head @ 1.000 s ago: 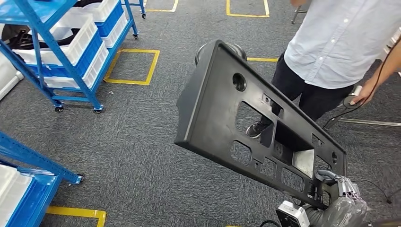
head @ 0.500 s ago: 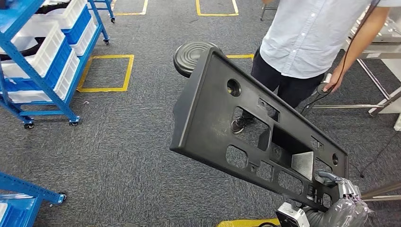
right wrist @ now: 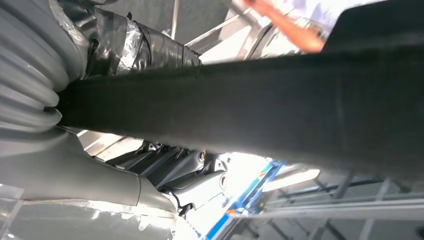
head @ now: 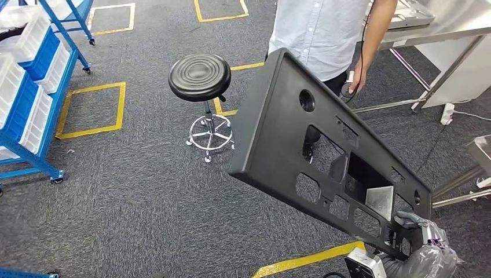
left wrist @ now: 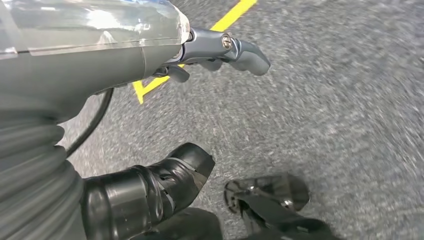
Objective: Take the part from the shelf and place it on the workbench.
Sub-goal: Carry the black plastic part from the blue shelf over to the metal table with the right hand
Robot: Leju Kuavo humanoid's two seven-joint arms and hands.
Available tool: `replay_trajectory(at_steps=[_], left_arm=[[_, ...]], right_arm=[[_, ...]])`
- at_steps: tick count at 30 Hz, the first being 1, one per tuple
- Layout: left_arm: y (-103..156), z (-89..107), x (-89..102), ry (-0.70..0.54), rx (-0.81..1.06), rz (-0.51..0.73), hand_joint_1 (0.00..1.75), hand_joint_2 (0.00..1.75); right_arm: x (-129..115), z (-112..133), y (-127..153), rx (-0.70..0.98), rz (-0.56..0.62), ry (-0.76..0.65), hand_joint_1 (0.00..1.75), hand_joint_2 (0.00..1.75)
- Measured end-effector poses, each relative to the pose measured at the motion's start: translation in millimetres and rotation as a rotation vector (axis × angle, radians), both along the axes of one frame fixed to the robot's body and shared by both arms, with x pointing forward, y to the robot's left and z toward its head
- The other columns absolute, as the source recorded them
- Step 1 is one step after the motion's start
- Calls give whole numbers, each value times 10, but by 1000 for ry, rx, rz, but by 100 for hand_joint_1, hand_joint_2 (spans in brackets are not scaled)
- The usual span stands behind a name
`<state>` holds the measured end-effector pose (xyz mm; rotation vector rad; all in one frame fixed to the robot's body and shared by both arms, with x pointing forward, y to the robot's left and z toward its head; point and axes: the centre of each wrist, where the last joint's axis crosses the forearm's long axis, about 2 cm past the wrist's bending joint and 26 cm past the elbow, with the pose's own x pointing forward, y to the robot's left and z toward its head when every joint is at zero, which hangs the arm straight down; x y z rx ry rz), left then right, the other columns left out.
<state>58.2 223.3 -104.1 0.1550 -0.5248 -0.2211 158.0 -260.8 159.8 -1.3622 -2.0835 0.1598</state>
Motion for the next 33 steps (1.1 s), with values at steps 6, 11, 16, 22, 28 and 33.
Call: replay_trajectory(at_steps=[6,11,16,22,28,33], left_arm=[[3,-5,-31,4,0,3,0,175],[3,-1,-7,-2,0,5,0,175],[3,-3,-21,1,0,6,0,175],[1,-2,-17,-1,-1,5,0,175],[-1,1,5,-10,-3,4,0,175],[2,-5,-36,-2,-2,4,0,175]], right_arm=[[-6,-6,-13,2,-4,0,175,175],[-21,-13,-40,3,-13,3,175,175],[-26,-12,-68,-2,-23,2,175,175],[-36,-19,-92,-2,-33,6,175,175],[-54,-19,-117,-3,-43,7,175,175],[-59,-24,-124,-2,-48,10,175,175]])
